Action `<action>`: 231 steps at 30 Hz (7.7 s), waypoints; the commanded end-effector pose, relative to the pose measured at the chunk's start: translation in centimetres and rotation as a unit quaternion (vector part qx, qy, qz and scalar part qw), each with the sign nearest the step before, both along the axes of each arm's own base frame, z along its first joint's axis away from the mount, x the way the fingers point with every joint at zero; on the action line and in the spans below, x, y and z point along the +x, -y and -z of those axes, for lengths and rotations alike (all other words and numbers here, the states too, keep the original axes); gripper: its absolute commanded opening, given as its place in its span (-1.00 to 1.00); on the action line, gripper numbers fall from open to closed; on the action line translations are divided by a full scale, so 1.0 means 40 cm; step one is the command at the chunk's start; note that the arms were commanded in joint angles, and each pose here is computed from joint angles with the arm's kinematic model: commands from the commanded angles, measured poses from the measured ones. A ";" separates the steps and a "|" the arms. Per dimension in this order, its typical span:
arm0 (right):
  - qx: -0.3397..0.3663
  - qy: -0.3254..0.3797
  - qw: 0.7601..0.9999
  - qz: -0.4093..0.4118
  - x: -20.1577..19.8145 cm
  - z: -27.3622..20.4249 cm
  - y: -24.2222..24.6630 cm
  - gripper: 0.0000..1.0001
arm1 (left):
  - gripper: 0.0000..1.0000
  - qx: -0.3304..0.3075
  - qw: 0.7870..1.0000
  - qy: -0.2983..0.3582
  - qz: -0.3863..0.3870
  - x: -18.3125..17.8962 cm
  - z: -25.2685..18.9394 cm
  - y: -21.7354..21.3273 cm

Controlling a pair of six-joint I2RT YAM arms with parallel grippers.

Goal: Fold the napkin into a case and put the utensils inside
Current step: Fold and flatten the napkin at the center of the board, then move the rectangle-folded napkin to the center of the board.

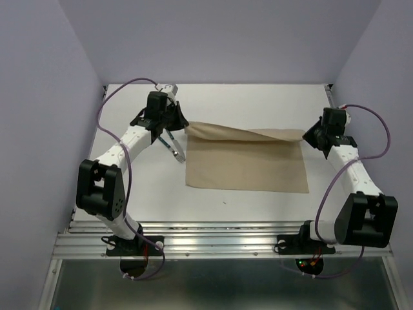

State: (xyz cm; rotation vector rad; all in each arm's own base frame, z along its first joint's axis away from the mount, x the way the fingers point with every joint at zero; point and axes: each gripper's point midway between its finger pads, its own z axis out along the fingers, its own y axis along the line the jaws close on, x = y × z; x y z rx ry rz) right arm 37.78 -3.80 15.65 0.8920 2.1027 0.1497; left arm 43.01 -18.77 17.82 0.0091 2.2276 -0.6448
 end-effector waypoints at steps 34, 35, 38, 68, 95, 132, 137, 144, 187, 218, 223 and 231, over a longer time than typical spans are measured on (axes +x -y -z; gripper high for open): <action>0.002 -0.042 0.999 0.033 -0.251 -0.002 -0.002 -0.99 | -1.00 -0.005 1.000 0.004 -0.015 -0.242 0.023 0.025; -0.003 -0.035 0.999 0.034 -0.236 -0.014 0.004 -0.99 | -1.00 -0.001 1.000 0.021 -0.020 -0.205 -0.013 0.032; -0.013 0.000 0.999 0.032 -0.161 -0.060 0.017 -0.99 | -1.00 0.008 0.998 0.061 -0.027 -0.123 -0.076 0.040; -0.001 0.068 0.998 -0.001 0.221 -0.074 0.033 -0.99 | -1.00 -0.021 0.996 0.080 0.018 0.226 -0.099 0.060; 0.030 -0.051 0.998 -0.002 -0.277 0.065 -0.044 -0.99 | -1.00 0.004 0.998 -0.060 -0.001 -0.240 0.131 -0.011; 0.035 -0.079 0.992 0.096 -0.351 0.056 -0.005 -0.75 | -1.00 -0.016 0.997 -0.075 0.014 -0.336 0.156 0.017; 0.047 -0.077 0.990 0.109 -0.364 0.072 -0.010 0.17 | -0.34 -0.003 0.992 -0.122 0.019 -0.375 0.188 0.009; 0.020 -0.039 0.995 0.091 -0.309 0.004 0.007 0.23 | 0.64 -0.001 0.998 -0.057 0.015 -0.340 0.065 0.002; 0.077 -0.181 0.980 -0.028 -0.108 0.362 -0.058 0.00 | 0.22 0.044 0.972 -0.220 -0.066 -0.097 0.396 -0.023; 0.002 -0.189 0.977 -0.096 -0.062 0.358 -0.249 0.04 | 0.21 0.103 0.964 -0.204 -0.138 -0.130 0.343 -0.189; -0.005 -0.197 0.978 -0.068 -0.064 0.365 -0.185 0.04 | 0.22 0.101 0.968 -0.206 -0.100 -0.127 0.341 -0.117; -0.045 -0.212 0.976 -0.037 -0.084 0.375 -0.078 0.04 | 0.22 0.086 0.971 -0.220 -0.043 -0.078 0.386 0.006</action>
